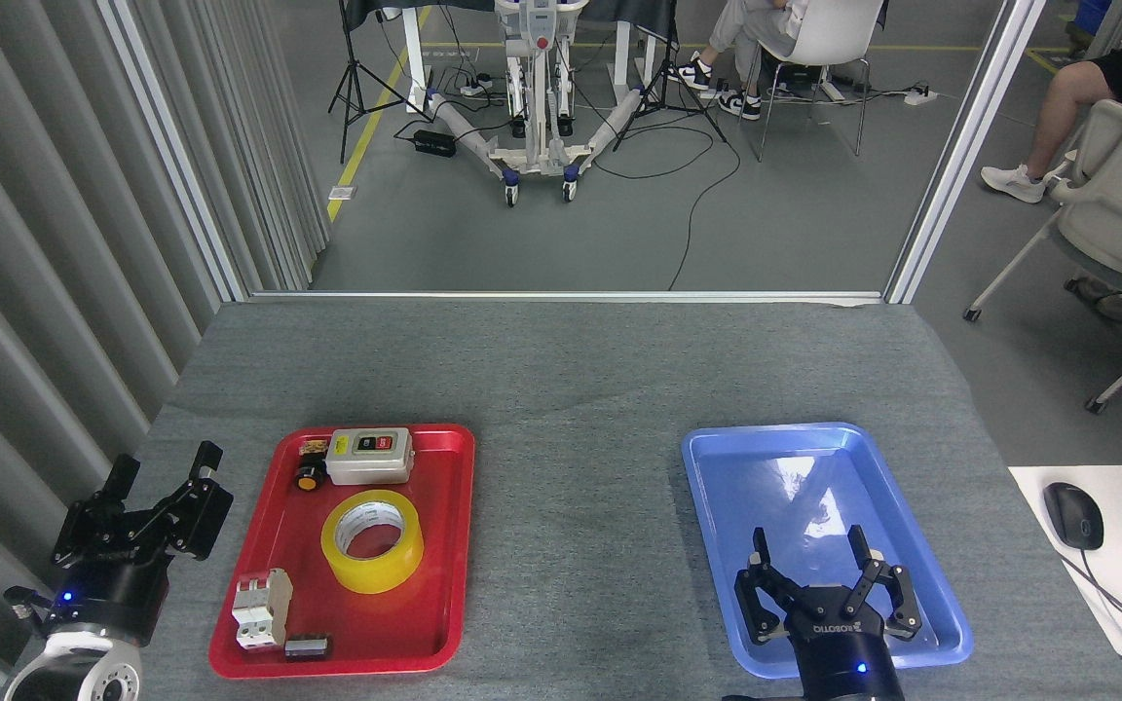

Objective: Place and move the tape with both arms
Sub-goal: 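Move the left hand over the yellow tape roll in the red tray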

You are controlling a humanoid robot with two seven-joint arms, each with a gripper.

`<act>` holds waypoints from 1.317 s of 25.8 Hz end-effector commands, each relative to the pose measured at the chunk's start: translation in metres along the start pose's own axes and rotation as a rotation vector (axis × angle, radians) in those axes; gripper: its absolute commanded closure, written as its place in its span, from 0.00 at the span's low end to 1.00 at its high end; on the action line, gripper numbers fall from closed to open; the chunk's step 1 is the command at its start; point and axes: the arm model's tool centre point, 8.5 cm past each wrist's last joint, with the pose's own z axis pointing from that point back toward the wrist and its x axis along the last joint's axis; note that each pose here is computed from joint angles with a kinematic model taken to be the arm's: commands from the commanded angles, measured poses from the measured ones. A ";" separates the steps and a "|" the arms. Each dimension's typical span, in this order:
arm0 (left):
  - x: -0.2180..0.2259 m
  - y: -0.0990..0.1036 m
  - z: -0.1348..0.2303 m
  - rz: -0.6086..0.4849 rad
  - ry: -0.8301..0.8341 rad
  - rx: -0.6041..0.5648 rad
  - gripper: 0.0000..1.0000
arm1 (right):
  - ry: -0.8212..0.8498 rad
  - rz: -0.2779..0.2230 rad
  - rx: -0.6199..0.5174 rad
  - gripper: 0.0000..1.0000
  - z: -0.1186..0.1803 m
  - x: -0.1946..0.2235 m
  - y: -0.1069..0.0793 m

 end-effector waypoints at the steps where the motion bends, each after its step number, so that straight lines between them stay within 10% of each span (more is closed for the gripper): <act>1: -0.010 -0.008 0.003 -0.061 -0.029 -0.242 0.00 | 0.000 -0.001 -0.003 0.00 0.000 0.000 0.000; 13: 0.005 -0.036 0.023 0.136 -0.097 -0.885 0.00 | -0.002 0.000 0.000 0.00 0.000 0.000 0.001; 23: -0.020 0.008 0.000 0.017 -0.068 -0.880 0.00 | -0.002 0.000 0.000 0.00 0.000 0.000 0.001; 30: 0.010 0.002 -0.007 -0.086 -0.184 -1.389 0.00 | -0.002 0.000 0.002 0.00 0.000 0.000 0.001; 34: 0.017 0.016 -0.035 -0.159 -0.224 -1.492 0.00 | -0.002 -0.003 0.002 0.00 0.000 0.001 0.001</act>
